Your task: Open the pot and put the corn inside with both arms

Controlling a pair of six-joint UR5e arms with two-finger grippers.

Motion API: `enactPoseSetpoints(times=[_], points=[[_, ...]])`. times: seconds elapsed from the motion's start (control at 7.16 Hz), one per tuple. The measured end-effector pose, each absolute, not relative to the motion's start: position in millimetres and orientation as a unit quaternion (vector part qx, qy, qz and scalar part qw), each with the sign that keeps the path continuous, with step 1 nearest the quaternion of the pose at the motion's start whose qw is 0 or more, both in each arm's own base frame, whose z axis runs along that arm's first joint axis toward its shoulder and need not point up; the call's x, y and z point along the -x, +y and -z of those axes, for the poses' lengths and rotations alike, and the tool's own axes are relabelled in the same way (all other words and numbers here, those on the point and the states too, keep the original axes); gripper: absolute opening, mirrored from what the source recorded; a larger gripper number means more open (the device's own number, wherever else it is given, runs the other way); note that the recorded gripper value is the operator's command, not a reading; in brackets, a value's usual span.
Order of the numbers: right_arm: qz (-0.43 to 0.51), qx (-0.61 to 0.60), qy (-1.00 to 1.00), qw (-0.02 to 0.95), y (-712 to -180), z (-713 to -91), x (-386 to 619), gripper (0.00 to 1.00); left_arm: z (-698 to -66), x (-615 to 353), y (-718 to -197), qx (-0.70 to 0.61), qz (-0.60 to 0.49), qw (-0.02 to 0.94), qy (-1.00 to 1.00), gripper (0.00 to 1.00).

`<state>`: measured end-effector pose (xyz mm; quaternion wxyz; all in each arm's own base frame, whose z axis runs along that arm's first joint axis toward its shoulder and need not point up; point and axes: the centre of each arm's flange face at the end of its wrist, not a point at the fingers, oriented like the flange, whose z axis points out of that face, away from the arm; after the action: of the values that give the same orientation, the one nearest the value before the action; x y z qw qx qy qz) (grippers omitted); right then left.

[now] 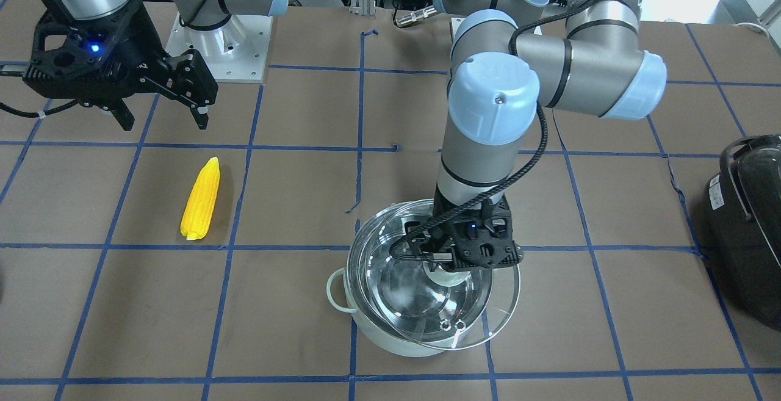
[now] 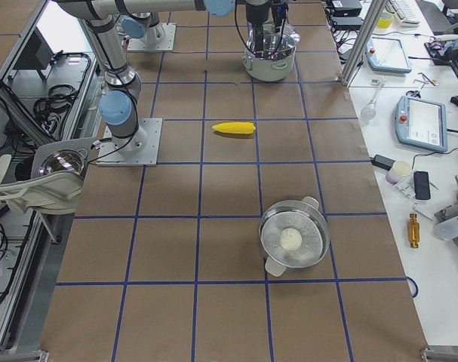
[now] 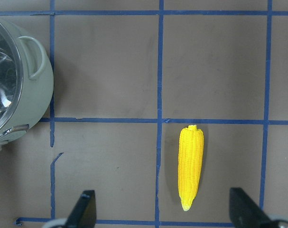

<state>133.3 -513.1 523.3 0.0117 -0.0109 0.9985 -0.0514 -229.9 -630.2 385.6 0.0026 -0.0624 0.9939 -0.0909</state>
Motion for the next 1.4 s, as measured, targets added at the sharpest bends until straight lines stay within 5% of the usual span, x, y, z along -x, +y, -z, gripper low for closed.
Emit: enactPoseSetpoints(times=[0.56,1.4], points=[[0.051,0.012,0.999,0.011,-513,-523,-134,1.0,-414,109,-626,0.098,0.087,0.033,0.991,0.37],[0.05,0.013,0.999,0.01,-513,-522,-133,1.0,-284,-92,-586,0.036,0.098,-0.008,0.995,0.3]])
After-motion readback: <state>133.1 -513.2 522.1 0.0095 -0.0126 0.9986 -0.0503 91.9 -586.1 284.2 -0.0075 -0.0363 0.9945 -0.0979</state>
